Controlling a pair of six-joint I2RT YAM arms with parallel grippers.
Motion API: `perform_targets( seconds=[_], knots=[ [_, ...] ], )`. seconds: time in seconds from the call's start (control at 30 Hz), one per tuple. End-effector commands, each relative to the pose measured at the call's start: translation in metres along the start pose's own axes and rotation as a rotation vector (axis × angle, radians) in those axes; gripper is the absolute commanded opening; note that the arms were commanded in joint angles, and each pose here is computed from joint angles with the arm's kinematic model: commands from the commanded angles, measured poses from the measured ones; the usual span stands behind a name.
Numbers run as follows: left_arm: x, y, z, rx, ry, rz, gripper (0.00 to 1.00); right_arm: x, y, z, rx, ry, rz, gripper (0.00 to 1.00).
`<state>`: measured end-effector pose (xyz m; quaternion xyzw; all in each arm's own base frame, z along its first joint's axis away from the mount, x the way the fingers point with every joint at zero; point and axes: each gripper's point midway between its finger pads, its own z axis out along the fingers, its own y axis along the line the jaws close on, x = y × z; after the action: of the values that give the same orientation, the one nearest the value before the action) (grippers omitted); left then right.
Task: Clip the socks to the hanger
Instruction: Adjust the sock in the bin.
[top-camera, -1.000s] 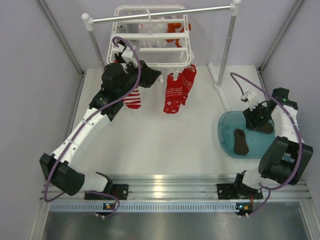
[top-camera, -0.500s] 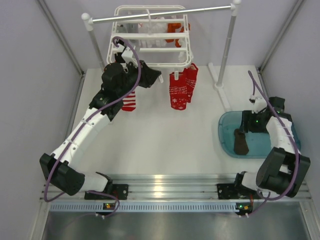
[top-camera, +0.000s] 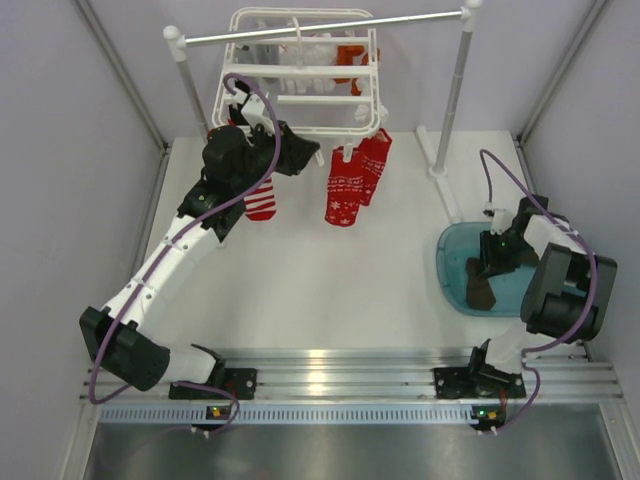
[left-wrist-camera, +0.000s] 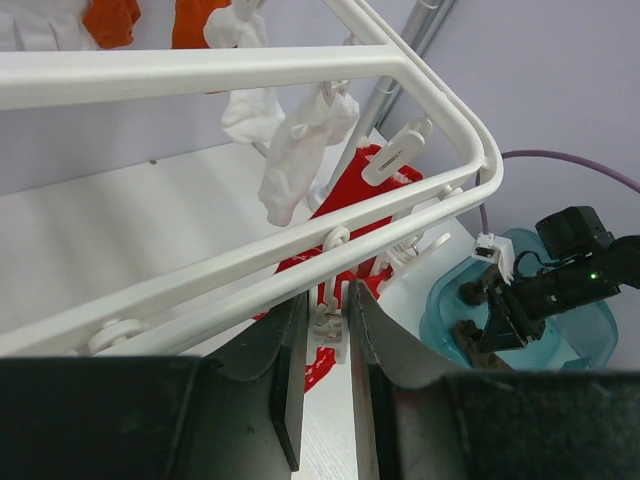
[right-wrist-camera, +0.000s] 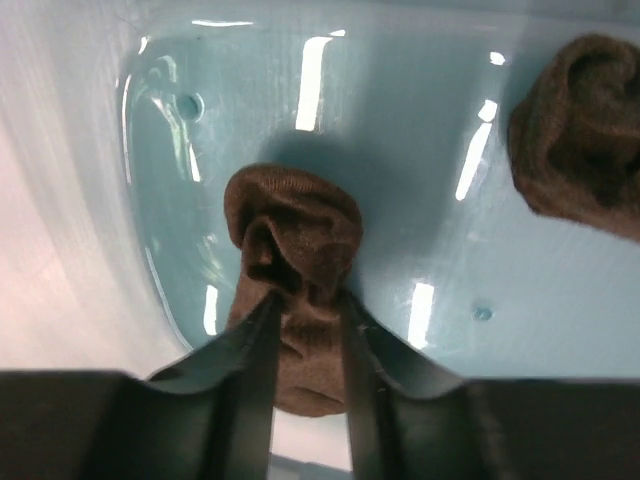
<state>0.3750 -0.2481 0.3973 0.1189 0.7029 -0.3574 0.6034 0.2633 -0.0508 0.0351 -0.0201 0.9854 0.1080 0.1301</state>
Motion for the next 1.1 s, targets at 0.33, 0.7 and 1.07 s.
perform_targets(
  seconds=[0.33, 0.7, 1.07],
  knots=[
    [-0.017, -0.005, -0.001, 0.023, -0.049, 0.025, 0.00, -0.081, 0.011, -0.026, -0.097, -0.134, -0.748, 0.31],
    [-0.018, -0.005, -0.003, 0.020, -0.048, 0.023, 0.00, -0.049, 0.009, -0.037, -0.008, -0.145, -0.599, 0.61],
    [-0.017, -0.006, -0.003, 0.024, -0.054, 0.016, 0.00, -0.047, -0.012, -0.006, 0.077, -0.205, -0.548, 0.64]
  ],
)
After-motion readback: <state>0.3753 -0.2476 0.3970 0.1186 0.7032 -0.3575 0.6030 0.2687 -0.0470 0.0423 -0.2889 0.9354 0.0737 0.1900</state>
